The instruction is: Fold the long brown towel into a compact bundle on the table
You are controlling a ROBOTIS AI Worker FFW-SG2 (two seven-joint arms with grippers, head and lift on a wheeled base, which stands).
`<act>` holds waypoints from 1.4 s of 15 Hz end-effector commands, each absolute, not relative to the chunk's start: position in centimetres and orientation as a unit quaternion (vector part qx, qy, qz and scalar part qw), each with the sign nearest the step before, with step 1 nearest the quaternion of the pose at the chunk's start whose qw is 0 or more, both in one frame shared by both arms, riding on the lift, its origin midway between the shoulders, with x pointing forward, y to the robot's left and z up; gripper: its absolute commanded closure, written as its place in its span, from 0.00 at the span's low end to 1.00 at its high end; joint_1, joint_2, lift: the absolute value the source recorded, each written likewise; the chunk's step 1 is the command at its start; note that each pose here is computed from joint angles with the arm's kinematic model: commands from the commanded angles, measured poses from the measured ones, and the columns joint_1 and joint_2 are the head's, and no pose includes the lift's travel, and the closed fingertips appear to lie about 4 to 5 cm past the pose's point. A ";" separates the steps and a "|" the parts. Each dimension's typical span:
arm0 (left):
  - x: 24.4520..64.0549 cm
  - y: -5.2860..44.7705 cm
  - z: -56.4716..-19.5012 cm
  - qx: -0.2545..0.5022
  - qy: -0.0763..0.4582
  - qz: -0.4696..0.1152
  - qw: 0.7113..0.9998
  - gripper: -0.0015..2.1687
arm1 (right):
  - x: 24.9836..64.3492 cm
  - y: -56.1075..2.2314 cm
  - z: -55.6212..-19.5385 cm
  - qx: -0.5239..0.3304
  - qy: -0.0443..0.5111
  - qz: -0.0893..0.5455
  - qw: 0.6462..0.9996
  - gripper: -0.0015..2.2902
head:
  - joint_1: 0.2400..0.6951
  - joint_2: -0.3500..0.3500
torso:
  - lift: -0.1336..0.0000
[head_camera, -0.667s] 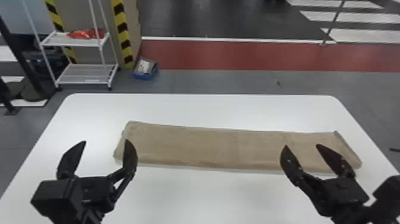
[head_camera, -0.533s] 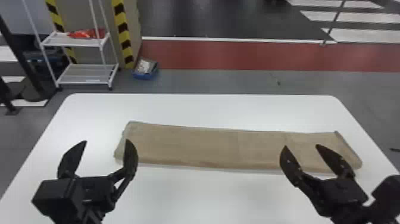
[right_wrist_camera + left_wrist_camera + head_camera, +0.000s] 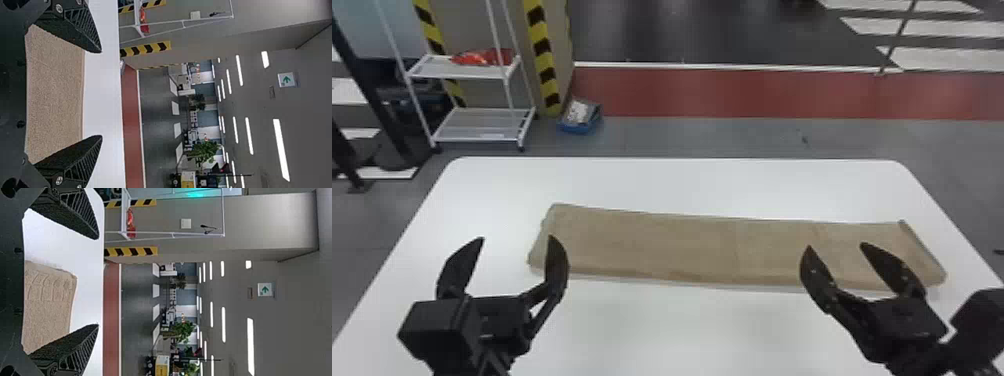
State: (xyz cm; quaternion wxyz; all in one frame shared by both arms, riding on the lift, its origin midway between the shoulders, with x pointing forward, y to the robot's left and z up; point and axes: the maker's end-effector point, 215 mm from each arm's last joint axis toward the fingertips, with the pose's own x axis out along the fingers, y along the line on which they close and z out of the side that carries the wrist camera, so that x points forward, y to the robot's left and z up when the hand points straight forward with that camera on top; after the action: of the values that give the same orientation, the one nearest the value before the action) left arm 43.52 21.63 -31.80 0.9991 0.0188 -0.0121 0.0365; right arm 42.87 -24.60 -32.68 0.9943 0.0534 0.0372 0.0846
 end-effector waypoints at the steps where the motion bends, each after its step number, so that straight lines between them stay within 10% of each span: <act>1: 43.5 21.6 -31.8 0.020 -0.012 0.036 0.999 0.04 | 42.9 -24.6 -32.9 0.054 0.040 0.085 0.994 0.05 | 1.00 0.44 | 0.18; 14: 44.4 21.3 -32.7 0.025 -0.001 0.034 0.999 0.04 | 42.8 -24.1 -33.9 0.059 0.051 0.091 0.993 0.05 | 1.00 0.45 | 0.18; 21: 52.4 19.8 -38.6 0.031 0.069 -0.001 0.997 0.04 | 43.4 -25.2 -35.4 0.051 0.062 0.080 0.994 0.05 | 1.00 0.43 | 0.18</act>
State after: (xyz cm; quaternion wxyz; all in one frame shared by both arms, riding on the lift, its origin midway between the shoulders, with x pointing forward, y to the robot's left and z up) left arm 50.61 19.89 -37.38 0.9981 0.0321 0.0528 0.0034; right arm 43.33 -24.96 -35.08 0.9934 0.0520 0.0598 0.0830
